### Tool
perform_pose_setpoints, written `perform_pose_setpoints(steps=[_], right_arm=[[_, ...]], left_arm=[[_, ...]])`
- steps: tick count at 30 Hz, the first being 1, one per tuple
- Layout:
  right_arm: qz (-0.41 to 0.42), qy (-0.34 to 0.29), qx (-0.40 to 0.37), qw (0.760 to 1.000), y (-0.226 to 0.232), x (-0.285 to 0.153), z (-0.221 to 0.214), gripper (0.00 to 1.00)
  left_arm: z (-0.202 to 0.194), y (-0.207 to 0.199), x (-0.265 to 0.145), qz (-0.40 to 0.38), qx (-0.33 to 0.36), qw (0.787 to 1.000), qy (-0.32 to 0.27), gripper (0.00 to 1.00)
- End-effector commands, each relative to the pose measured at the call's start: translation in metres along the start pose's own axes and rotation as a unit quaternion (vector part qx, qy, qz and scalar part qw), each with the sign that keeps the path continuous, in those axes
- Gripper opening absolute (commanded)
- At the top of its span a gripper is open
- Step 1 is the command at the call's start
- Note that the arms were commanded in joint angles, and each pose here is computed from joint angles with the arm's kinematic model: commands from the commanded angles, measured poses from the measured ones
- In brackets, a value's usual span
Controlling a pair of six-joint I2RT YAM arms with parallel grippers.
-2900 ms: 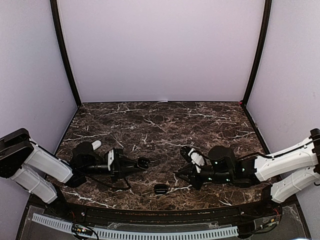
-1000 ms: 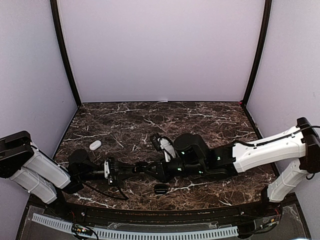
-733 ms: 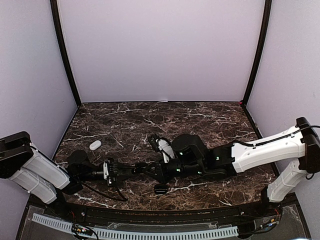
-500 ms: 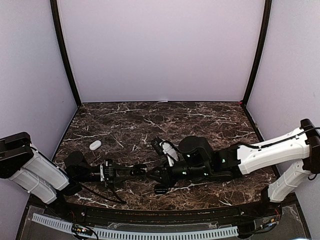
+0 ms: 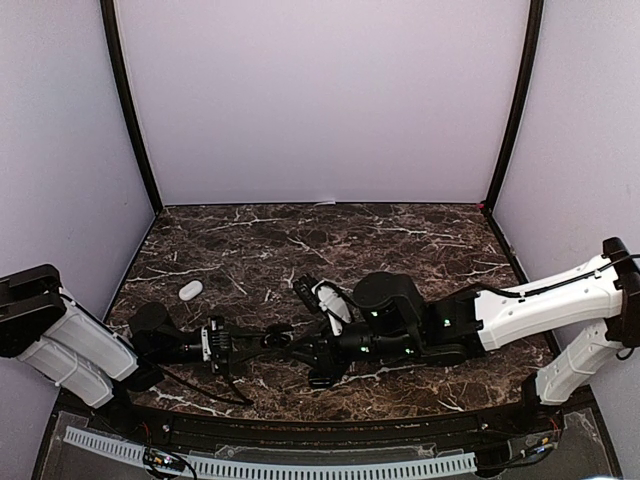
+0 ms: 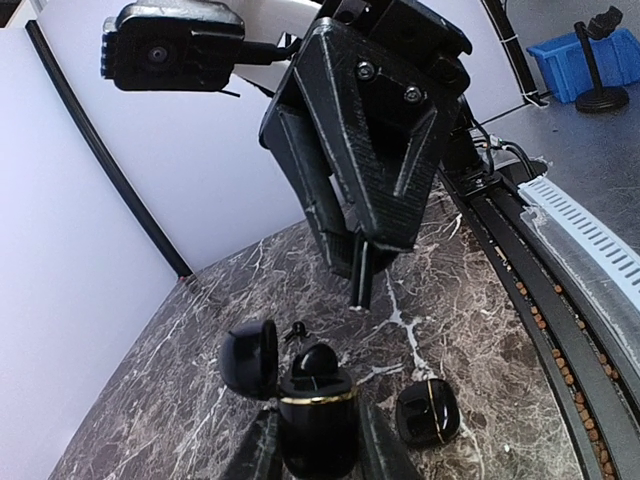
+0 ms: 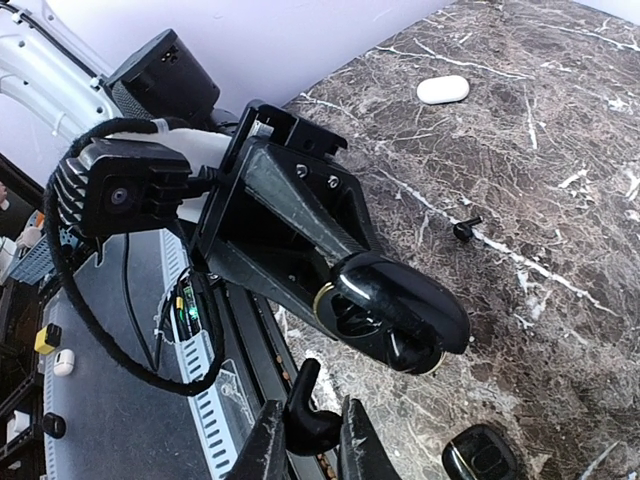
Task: Insert the wireless bluetooth earbuds into the charging case
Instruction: Insert the left earbud into the left side groove of the charging case.
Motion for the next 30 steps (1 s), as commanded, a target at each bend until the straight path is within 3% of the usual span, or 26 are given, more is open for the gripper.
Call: perform_pose_setpoints(steps=[1, 30], right_arm=[[-0.011, -0.017, -0.007, 1.0, 0.004, 0.0, 0.013, 0.0], [-0.053, 0.014, -0.008, 0.998, -0.001, 0.02, 0.016, 0.0]], left_arm=[[0.001, 0.003, 0.0, 0.023, 0.007, 1.0, 0.01, 0.05], [-0.002, 0.003, 0.003, 0.026, 0.01, 0.999, 0.027, 0.05]])
Point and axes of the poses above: each gripper's point midway between its finger pads, its own x axis out along the fingers, its own y axis along the line the jaws close on, z = x × y, the point moved 9 cm from there along -x, back along the fingers, and after that the axes turned 9 degrees about -x, right-handed, at the moved point
